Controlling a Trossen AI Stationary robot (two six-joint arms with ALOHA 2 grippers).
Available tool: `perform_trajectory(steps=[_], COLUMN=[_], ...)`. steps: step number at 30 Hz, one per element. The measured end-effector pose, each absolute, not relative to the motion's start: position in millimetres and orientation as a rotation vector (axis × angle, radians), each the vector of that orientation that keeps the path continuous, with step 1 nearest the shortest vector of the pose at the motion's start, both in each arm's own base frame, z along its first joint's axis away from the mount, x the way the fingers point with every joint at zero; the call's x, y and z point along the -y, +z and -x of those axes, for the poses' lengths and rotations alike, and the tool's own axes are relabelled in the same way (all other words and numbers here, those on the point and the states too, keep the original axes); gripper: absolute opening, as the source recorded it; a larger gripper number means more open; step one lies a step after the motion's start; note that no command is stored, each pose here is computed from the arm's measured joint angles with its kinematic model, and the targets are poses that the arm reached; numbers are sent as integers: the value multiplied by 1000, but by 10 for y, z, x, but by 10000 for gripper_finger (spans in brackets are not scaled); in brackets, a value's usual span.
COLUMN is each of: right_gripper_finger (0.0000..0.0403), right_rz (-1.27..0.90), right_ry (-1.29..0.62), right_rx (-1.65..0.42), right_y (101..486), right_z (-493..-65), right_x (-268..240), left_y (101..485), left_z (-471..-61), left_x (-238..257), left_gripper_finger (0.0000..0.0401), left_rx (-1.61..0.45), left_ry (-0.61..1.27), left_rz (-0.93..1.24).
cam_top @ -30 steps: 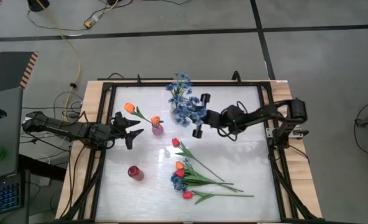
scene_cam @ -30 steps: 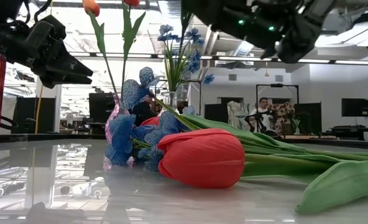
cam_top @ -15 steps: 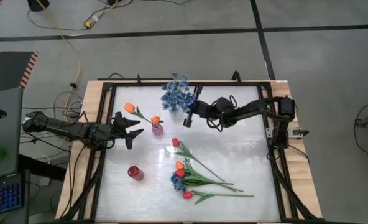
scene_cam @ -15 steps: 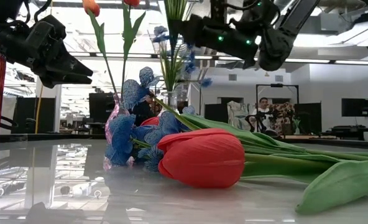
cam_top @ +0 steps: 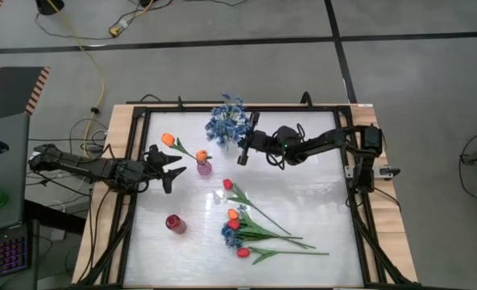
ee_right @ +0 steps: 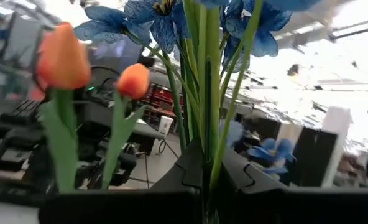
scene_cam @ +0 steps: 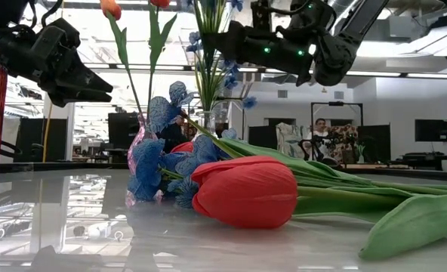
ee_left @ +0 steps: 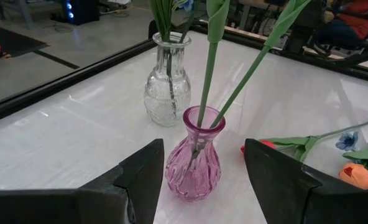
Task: Sort flowers into vase by color
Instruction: Put the top blue flowers into the transparent vase
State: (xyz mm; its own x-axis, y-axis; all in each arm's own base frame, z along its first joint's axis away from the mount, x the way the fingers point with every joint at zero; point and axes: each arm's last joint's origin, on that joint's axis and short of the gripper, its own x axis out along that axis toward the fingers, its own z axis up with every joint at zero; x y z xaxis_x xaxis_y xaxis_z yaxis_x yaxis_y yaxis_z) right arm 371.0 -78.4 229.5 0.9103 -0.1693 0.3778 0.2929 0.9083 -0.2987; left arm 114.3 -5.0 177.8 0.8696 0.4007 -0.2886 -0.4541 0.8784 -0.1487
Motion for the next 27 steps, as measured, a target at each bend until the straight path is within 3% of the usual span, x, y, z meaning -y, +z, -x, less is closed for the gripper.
perform_trajectory(steps=[19, 27], right_gripper_finger=[41, 72], right_rz=[224, 220], right_ry=[-290, -311], right_rx=[200, 197], right_y=[2148, 2147], right_z=[-3750, -3749], right_x=[817, 823], left_y=[1779, 1779], left_z=[-1143, -1143], left_x=[51, 51], left_gripper_finger=[210, 210], left_rx=[-254, -253], left_ry=[450, 450], left_rz=[218, 218])
